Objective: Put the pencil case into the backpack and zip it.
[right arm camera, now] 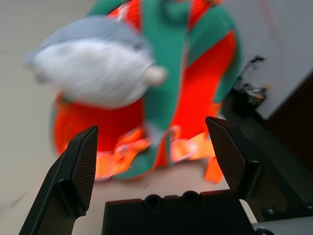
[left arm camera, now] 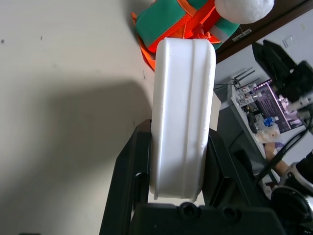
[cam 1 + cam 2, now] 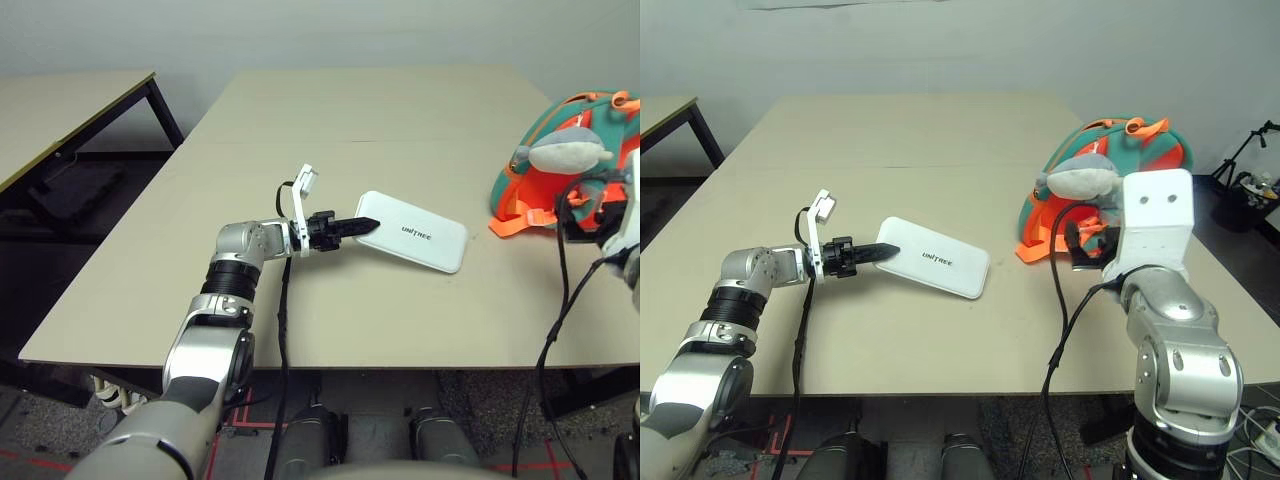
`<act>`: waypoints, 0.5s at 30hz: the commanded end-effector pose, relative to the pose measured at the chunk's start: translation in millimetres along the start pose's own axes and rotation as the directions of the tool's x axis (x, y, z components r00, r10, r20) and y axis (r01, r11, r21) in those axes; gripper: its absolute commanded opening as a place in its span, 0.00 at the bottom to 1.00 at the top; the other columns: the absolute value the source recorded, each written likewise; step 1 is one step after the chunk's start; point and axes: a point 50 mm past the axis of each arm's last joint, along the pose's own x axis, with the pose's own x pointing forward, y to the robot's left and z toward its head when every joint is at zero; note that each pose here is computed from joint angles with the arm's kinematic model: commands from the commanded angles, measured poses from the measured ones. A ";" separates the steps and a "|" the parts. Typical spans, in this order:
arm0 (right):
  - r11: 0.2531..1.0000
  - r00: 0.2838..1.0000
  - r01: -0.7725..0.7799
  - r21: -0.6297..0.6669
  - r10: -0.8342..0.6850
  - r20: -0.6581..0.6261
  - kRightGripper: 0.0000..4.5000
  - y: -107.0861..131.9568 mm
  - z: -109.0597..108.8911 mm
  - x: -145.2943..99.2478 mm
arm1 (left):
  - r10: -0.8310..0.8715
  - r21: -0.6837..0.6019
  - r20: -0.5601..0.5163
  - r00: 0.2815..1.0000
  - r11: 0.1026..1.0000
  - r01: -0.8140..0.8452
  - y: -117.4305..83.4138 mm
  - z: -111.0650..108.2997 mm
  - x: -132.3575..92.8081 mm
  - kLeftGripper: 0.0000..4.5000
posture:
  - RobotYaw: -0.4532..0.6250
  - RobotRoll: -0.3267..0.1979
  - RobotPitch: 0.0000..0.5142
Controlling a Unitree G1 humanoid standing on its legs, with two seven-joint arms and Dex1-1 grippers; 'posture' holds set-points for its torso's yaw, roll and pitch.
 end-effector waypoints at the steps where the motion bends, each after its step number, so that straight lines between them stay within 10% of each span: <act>1: 0.998 0.998 0.054 -0.011 -0.054 -0.033 1.00 -1.2 -7.7 15.3 | 0.006 0.027 -0.004 1.000 1.000 -0.006 -2.0 4.6 5.8 0.31 | 0.30 0.62 0.00; 15: 0.993 0.988 0.085 0.081 -0.074 -0.137 1.00 8.0 -11.1 49.6 | 0.029 0.048 0.029 0.999 0.998 -0.030 -2.3 13.1 -3.5 0.31 | 0.35 0.62 0.00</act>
